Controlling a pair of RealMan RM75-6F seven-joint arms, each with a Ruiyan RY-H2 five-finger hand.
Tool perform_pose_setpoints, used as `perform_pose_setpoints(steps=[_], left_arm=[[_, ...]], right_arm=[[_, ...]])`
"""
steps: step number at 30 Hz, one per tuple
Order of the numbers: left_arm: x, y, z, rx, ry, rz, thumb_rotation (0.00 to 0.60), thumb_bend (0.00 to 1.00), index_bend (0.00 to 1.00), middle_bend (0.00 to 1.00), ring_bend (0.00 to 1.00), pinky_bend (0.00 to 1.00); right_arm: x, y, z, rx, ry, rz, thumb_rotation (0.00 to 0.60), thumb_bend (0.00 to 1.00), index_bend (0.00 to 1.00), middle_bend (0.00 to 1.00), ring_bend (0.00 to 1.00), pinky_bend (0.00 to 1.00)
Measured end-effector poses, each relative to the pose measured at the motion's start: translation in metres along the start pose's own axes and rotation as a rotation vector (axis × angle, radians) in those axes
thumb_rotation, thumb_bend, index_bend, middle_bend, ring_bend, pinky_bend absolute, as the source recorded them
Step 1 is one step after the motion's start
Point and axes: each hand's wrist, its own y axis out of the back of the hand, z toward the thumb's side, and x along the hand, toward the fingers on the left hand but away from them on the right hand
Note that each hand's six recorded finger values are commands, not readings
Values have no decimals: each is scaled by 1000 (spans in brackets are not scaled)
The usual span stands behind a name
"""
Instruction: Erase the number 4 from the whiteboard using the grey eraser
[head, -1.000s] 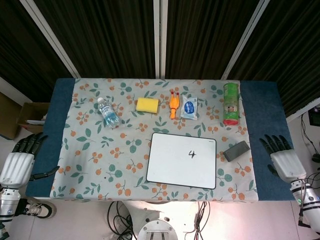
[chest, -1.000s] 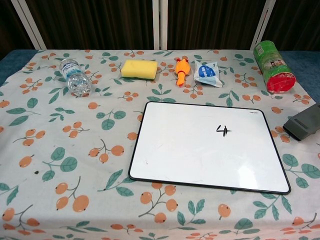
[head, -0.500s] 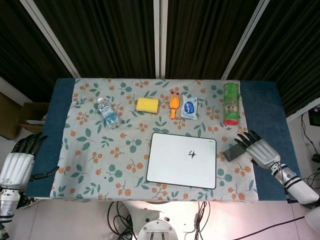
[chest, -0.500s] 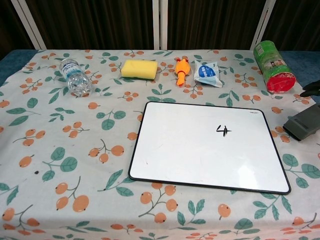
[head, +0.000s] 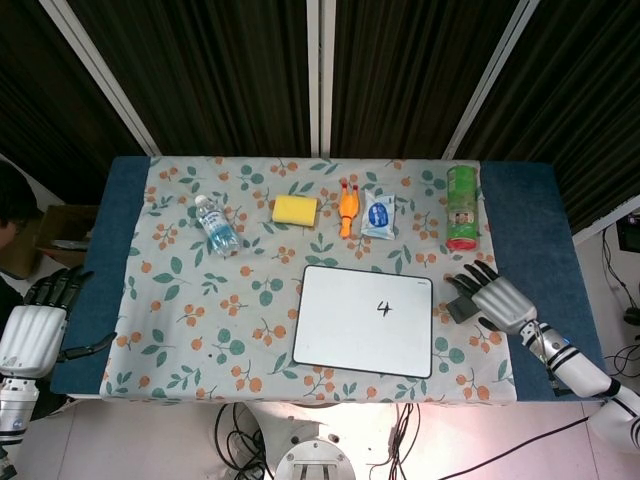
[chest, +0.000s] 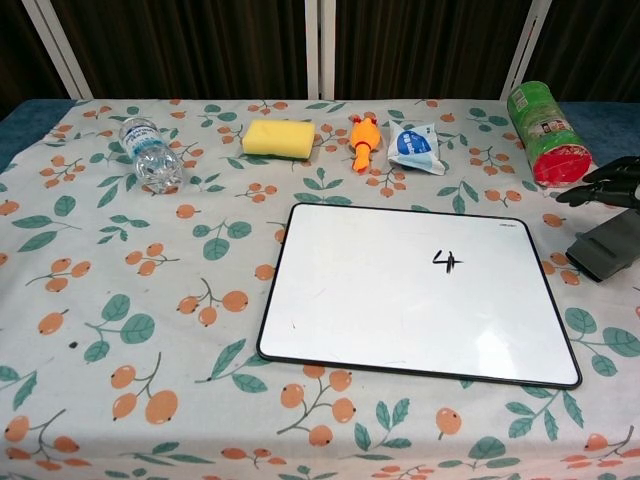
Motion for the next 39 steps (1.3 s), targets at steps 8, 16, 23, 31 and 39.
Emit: perform_pose_setpoints(steps=[8,16,23,31,39], left_arm=[[1,-1,-1,-1,1,-3,298,119,132,90,96,166],[1,-3,-1,-5,1,-6,295,119,132,90,96,166],[1,-4,-2,-7,4,-8,297,119,131,90,96,166],[-1,-4,-4,-10,8,-6,296,119,132,90,96,166],[-1,-4,-5,-13,9,-4,301,119,132,90,96,166]], right_arm=[[-3,-4,0,-5,-2,-13,600,192,233,263,180,0],[-5,-4,1,-7,-5,-41,600,233,401,387,292,58],[-5,-1,1,-3,-13,-81,600,302,582,511,431,135],[-4,13,8,-23,7,-152,600,344,716,597,524,327],[-10,40,40,-80,84,-223,600,332,826,672,596,533]])
